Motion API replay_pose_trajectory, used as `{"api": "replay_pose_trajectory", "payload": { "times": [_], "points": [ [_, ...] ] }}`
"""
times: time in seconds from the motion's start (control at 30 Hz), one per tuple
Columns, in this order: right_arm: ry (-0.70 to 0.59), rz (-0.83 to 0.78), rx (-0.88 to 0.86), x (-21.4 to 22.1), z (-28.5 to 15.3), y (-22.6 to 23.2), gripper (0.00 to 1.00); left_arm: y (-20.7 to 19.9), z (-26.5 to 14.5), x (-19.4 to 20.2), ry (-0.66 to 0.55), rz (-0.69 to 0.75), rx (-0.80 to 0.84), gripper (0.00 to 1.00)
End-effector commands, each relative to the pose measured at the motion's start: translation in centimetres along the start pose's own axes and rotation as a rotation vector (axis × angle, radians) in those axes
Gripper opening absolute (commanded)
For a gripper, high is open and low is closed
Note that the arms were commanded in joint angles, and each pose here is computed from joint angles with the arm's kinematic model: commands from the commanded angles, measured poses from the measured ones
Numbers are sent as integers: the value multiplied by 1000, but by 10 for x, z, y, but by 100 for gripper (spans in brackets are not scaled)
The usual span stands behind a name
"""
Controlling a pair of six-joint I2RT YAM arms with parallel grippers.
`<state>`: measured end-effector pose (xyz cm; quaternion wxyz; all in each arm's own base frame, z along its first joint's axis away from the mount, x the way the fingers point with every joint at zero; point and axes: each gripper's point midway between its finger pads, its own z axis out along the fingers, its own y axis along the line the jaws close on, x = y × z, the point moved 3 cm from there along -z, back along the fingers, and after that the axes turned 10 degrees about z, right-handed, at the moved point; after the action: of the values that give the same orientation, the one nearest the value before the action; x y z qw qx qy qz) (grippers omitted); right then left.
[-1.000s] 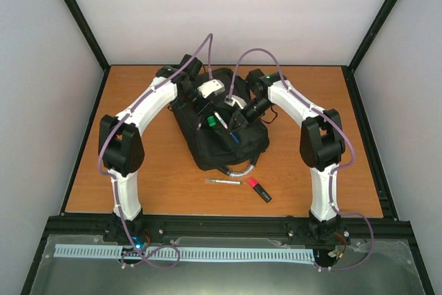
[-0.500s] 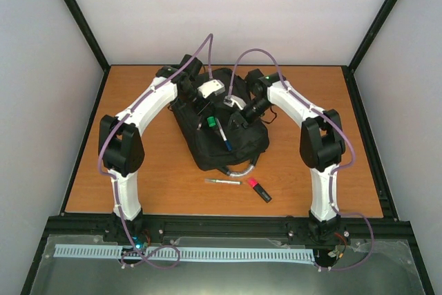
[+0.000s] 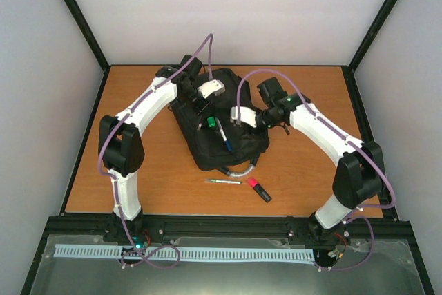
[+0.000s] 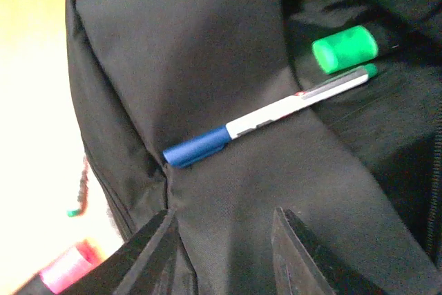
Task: Pack the student bag
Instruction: Place the stationery in the student bag.
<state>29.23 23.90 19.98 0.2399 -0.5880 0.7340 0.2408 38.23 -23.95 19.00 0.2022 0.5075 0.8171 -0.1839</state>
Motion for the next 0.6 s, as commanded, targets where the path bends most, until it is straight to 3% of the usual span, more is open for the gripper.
{"api": "replay_pose_trajectory", "payload": {
  "times": [0.0, 0.23, 0.57],
  "points": [
    [22, -348, 87, 5, 13, 2, 43, -17, -21, -21, -81, 33, 44, 2],
    [43, -547, 66, 10, 42, 31, 49, -14, -20, -22, -76, 37, 35, 2],
    [84, -565, 56, 8, 71, 35, 50, -17, -22, -18, -66, 43, 33, 2]
  ]
}}
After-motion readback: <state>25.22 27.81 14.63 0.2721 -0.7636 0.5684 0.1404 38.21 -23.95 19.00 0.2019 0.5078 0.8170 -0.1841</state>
